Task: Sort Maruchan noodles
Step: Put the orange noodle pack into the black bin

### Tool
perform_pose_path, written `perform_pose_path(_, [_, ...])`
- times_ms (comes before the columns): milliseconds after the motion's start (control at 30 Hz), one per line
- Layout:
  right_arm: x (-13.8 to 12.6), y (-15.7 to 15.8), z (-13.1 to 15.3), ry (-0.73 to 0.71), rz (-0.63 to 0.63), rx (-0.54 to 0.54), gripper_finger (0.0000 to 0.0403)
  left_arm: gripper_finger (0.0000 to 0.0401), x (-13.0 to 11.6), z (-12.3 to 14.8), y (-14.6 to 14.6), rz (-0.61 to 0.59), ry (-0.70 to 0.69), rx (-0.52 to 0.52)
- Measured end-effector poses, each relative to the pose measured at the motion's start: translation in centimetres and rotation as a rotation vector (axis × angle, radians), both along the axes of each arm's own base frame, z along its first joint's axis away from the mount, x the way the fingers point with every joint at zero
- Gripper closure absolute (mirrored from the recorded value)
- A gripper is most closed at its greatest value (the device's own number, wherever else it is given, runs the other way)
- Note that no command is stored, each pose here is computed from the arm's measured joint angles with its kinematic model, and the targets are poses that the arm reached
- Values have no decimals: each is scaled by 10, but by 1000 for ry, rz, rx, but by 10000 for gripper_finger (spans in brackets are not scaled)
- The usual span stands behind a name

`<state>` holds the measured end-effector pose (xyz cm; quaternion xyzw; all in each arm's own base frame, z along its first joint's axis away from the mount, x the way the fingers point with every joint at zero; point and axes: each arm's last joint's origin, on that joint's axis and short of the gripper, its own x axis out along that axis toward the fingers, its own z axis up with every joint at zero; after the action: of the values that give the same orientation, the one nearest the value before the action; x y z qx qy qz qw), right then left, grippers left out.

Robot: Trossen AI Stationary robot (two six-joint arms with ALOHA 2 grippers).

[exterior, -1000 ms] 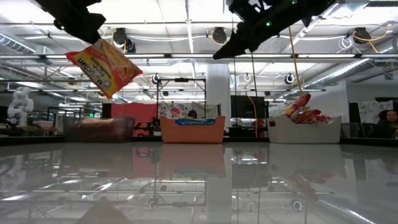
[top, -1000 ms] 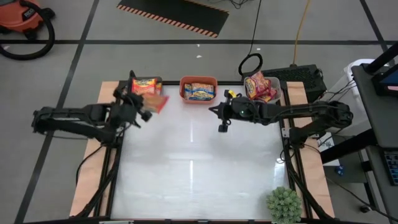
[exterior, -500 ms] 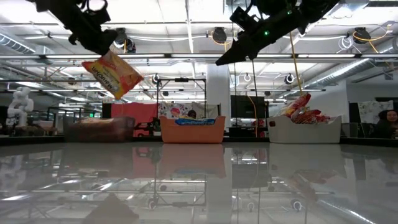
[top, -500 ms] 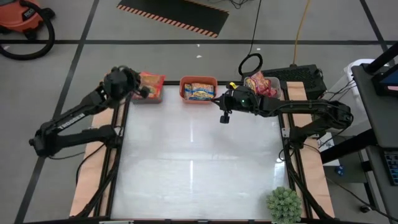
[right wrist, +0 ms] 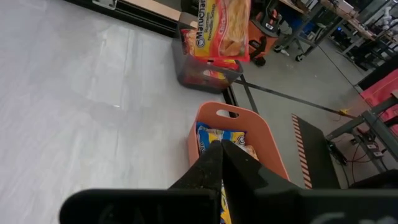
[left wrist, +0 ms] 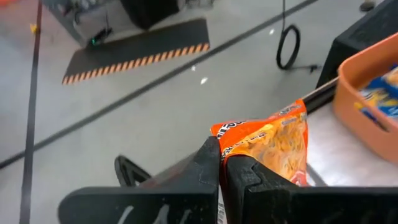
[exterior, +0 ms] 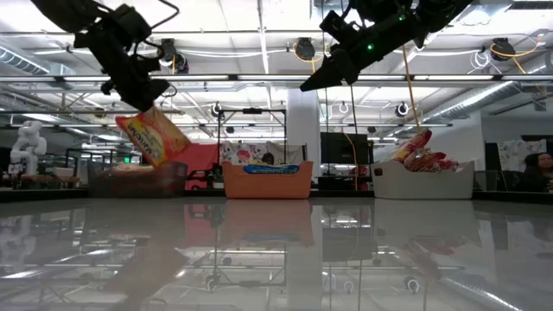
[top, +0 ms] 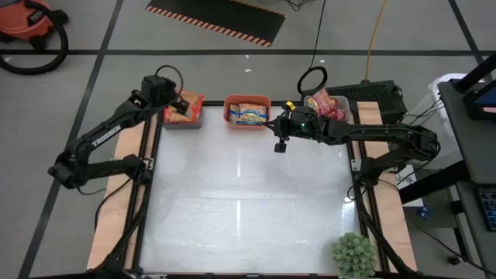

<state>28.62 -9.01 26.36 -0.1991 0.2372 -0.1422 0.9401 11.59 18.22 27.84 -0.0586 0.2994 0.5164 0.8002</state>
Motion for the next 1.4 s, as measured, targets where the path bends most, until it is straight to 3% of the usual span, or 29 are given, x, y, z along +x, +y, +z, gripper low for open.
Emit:
perform_pose_path(467, [0,0,0,-1,0,1,403,394,-4,-30,24,84,105,-130])
perform_pose_path(800, [0,0,0,-1,-1,3,403,384,4,-42,24,146,239,-153])
perform_pose_path(933, [0,0,0,3,-1,5,403,356,6,-46,24,158,285,-155])
perform_pose_path(1233, [0,0,-1,5,-2,8,403,239,7,-46,23,170,290,-153])
perform_pose_path(1400, [-2,0,-5,16,-6,16,403,220,9,-46,20,183,347,-124])
